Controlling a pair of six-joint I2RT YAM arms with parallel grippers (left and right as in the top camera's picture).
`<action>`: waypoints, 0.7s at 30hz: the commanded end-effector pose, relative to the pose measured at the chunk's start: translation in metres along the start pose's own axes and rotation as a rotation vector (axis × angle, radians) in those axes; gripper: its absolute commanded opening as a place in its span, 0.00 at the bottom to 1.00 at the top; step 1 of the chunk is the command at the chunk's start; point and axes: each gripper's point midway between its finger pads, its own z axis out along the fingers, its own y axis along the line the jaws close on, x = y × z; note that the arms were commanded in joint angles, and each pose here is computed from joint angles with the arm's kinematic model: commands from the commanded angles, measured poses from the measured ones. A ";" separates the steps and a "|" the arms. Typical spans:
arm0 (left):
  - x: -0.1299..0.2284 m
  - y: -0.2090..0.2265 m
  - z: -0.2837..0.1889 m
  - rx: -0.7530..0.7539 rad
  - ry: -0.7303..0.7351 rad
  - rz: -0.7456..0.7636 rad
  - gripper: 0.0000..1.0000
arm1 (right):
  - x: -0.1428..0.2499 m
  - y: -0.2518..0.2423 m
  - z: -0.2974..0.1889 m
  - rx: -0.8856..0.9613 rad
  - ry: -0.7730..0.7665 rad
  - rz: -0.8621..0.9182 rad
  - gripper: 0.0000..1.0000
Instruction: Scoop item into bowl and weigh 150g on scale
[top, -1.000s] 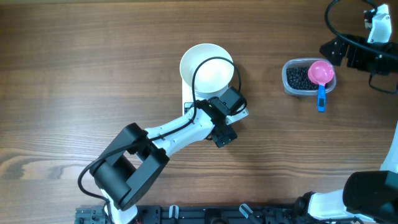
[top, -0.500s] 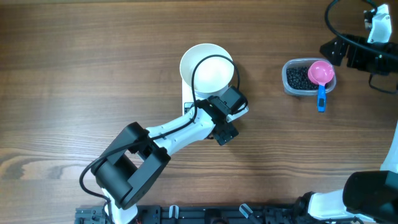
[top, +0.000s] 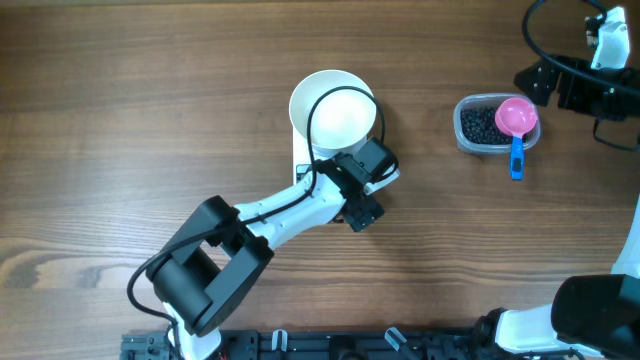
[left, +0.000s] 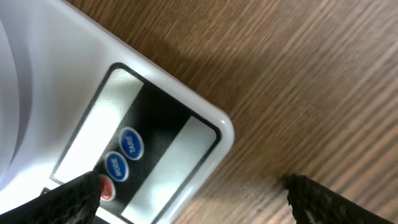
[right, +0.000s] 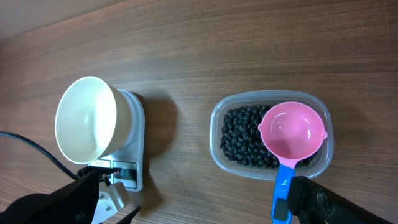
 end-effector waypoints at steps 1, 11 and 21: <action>0.001 -0.023 -0.013 0.103 -0.028 -0.040 0.99 | 0.001 0.000 0.005 -0.016 0.008 0.012 1.00; -0.011 -0.034 -0.062 0.137 -0.104 -0.075 1.00 | 0.001 0.000 0.005 -0.014 0.007 0.011 1.00; 0.011 -0.039 -0.088 0.189 -0.036 -0.238 1.00 | 0.000 0.000 0.005 -0.013 0.005 0.010 0.99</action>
